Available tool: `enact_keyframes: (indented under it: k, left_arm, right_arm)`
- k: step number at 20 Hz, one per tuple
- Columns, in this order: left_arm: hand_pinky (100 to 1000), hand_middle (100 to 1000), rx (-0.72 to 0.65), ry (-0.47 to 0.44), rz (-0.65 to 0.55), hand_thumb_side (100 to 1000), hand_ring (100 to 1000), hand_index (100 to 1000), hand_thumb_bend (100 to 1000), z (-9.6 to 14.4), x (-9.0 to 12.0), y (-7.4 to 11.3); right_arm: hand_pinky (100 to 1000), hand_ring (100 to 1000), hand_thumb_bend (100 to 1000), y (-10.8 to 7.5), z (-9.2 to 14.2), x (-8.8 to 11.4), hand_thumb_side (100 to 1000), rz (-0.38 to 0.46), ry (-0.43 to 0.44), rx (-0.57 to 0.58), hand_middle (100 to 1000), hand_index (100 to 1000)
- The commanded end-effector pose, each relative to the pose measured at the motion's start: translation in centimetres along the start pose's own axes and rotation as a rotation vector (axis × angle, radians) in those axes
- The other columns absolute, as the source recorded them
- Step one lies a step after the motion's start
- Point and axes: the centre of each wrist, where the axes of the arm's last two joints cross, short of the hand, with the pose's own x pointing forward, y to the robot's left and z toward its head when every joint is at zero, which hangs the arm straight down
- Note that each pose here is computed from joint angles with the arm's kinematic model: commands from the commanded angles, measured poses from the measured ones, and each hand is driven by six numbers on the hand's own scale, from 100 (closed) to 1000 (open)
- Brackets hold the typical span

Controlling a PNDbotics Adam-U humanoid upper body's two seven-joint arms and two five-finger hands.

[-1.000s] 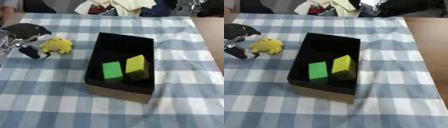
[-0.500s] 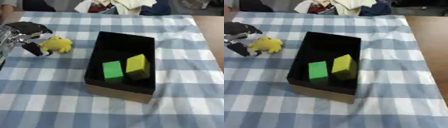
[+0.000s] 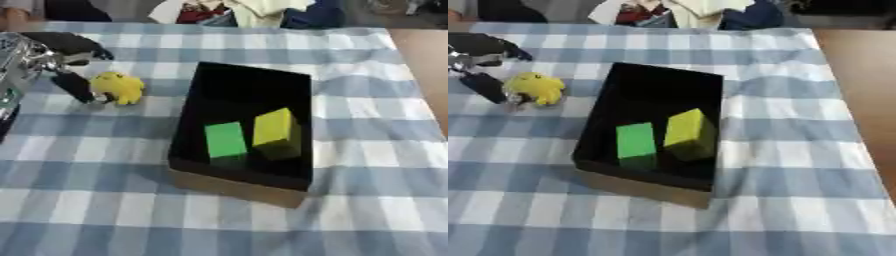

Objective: Pick up objects on the table and place them in the box.

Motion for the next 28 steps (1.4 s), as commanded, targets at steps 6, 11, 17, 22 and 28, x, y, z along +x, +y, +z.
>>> enact_keyframes:
  k: [6, 11, 17, 22, 28]
  left_arm:
    - [946, 859, -0.051, 0.021, -0.006, 552, 941, 964, 397, 1.6, 0.2, 2.6]
    - [938, 849, -0.066, 0.031, -0.008, 538, 937, 954, 366, 1.6, 0.3, 2.4]
    - [887, 795, -0.041, 0.026, -0.008, 512, 900, 885, 229, 2.0, 0.7, 3.0]
    - [859, 763, -0.052, 0.054, -0.051, 426, 876, 853, 206, 1.9, 0.9, 2.7]
    - [874, 818, -0.1, 0.059, -0.099, 433, 903, 928, 299, 1.2, 0.9, 1.4]
  right_arm:
    - [983, 959, 189, -1.0, 0.5, -0.1, 1000, 0.016, 0.018, -0.046, 864, 946]
    - [982, 959, 183, -0.9, 0.5, -0.2, 1000, 0.007, 0.02, -0.053, 862, 945]
    - [981, 958, 172, -0.5, 0.6, -0.4, 1000, -0.015, 0.033, -0.055, 861, 945]
    - [981, 958, 167, -0.5, 0.6, -0.3, 1000, -0.023, 0.028, -0.059, 859, 944]
    - [980, 956, 162, -0.5, 0.7, -0.3, 1000, -0.028, 0.032, -0.068, 856, 940]
